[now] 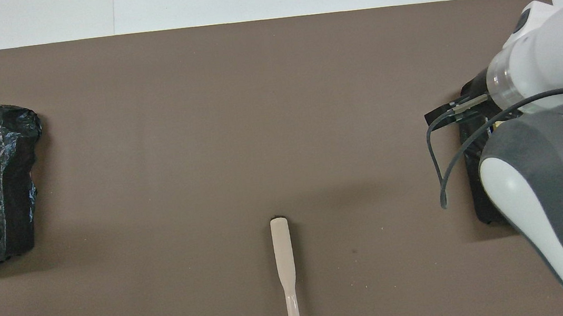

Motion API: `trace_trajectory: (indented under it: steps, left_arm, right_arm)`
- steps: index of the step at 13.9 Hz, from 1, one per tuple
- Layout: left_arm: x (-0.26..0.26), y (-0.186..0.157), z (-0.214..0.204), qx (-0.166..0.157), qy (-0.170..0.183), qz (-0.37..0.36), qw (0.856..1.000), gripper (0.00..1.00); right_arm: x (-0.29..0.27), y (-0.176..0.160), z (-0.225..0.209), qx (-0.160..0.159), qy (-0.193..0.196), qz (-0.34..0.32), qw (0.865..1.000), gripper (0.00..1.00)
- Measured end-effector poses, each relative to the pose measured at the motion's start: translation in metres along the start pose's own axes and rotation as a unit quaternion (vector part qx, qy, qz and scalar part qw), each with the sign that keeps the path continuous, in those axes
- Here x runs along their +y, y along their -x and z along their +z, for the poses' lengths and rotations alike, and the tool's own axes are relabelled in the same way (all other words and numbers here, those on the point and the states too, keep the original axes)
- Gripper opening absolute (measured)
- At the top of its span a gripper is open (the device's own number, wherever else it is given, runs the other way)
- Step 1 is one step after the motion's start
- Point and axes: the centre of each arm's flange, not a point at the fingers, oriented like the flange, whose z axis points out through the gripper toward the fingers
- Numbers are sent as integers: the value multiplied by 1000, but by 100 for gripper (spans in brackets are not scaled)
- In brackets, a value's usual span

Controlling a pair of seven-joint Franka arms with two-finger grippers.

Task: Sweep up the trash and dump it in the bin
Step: 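Tilt the dustpan with the left gripper to dump the trash into the bin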

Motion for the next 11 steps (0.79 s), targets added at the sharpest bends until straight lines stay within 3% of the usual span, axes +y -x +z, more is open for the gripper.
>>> trace_trajectory:
  steps: [5,11]
  left_arm:
    - [0,-14,-13,-55,-24,17,998,31]
    - [1,-30,-26,-99,-41,2,994,31]
  right_arm:
    - [76,10,-8,3,9,-7,1000,100]
    - [120,30,-9,-26,-3,19,999,100]
